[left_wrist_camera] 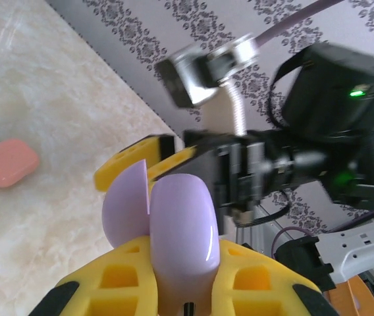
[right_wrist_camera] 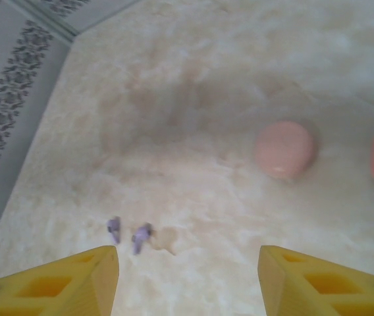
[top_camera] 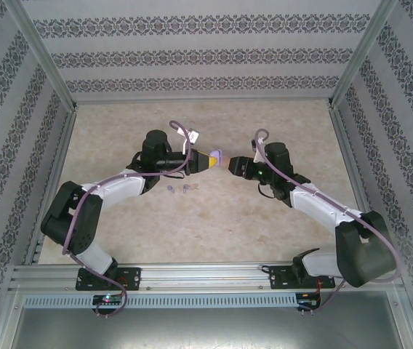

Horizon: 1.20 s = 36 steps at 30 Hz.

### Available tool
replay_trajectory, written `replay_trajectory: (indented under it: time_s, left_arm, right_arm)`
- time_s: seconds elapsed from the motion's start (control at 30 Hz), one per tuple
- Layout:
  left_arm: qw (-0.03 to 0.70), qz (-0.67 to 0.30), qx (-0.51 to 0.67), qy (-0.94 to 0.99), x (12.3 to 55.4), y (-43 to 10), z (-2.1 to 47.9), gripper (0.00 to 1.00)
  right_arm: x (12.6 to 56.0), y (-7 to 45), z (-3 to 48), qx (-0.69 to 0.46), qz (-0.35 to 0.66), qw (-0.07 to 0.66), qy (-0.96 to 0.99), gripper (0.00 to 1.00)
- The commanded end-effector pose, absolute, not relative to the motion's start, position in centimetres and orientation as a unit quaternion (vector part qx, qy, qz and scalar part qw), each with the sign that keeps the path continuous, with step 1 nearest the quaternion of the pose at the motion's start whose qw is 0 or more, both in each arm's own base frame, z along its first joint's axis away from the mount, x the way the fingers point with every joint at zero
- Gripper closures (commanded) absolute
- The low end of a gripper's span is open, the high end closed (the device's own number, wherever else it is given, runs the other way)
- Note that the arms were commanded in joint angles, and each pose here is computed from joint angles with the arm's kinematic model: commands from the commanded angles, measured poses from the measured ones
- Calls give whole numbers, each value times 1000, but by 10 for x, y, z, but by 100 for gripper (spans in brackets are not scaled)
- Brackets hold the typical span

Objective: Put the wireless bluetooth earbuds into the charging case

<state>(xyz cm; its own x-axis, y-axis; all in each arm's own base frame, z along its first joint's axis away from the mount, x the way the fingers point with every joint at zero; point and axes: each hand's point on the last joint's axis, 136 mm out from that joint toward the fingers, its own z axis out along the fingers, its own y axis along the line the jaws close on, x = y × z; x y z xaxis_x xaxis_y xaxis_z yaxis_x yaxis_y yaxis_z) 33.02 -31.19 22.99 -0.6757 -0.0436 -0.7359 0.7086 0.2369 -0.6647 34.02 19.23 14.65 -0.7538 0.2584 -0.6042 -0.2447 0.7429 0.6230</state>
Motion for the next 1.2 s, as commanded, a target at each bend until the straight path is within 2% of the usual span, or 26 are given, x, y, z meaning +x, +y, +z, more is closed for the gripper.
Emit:
replay_trajectory:
  time_s: [0.0,0.43,0.77,1.17]
  left_arm:
    - [350,-578,263,689,324,-314,250,100]
    - [344,-599,253,677,328,-319,253,100]
    - [345,-611,249,667,329,-320,261,100]
    - [342,-611,250,669,327,-320,260,100]
  right_arm:
    - [339,190,157,10,374,363,853,41]
    - [307,213,229,-58,469,397,787,42]
    - [314,228,233,-69,471,396,786,51]
    - [325,234,239,-65,475,399,782,53]
